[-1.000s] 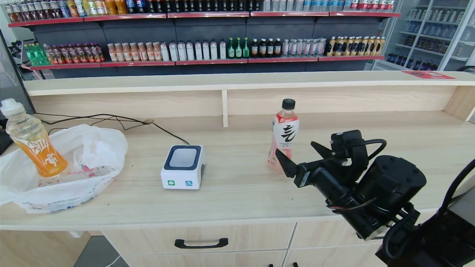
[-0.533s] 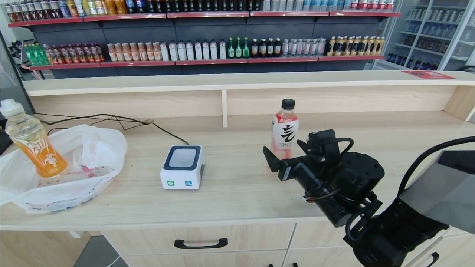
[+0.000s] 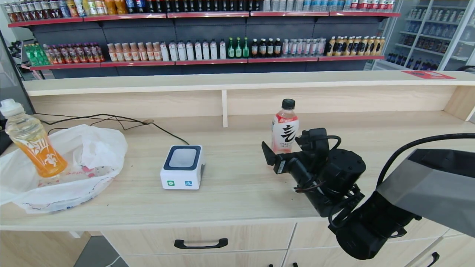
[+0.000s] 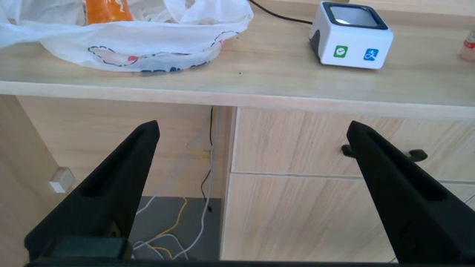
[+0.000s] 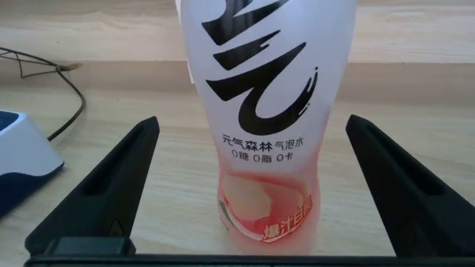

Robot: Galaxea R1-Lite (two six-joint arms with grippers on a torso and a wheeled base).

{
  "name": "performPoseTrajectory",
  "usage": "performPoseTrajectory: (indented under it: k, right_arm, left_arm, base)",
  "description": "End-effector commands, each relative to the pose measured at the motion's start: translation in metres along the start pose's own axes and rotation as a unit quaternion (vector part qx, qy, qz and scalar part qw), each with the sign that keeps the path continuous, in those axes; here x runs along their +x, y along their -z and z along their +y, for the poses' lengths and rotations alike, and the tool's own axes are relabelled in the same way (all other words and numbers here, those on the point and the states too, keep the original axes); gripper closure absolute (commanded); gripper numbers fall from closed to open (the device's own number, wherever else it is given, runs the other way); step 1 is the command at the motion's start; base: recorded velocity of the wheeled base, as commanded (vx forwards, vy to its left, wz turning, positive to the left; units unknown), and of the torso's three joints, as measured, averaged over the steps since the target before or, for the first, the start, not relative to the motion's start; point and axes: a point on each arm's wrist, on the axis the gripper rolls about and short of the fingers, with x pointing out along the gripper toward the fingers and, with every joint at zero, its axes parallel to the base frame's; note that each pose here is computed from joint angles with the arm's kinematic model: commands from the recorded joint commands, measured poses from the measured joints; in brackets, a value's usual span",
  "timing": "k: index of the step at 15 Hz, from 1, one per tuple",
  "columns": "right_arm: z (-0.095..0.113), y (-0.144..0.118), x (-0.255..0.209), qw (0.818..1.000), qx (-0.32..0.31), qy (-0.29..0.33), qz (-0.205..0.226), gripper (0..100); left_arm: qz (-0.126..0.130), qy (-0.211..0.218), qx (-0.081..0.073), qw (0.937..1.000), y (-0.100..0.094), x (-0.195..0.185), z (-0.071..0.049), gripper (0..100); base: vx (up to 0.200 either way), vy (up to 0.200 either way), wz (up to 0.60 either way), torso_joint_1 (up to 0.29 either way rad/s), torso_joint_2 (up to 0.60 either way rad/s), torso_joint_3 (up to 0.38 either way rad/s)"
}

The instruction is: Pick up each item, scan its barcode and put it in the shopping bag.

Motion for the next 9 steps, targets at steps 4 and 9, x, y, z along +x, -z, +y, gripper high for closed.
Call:
performPoseTrajectory:
  k: [4, 9]
  right_arm:
    - [0.003, 0.003, 0.018, 1.0, 0.005, 0.004, -0.021, 0]
    - [0.006, 0.006, 0.03, 0.999, 0.008, 0.006, -0.037, 0]
  left_arm:
    - [0.0, 0.0, 0.0, 1.0, 0.0, 0.0, 0.0, 0]
    - [0.0, 0.0, -0.001, 1.0, 0.0, 0.0, 0.0, 0]
  base:
    - [0.0, 0.0, 0.0, 0.0, 0.0, 0.0]
    - [0.0, 0.0, 0.0, 0.0, 0.0, 0.0]
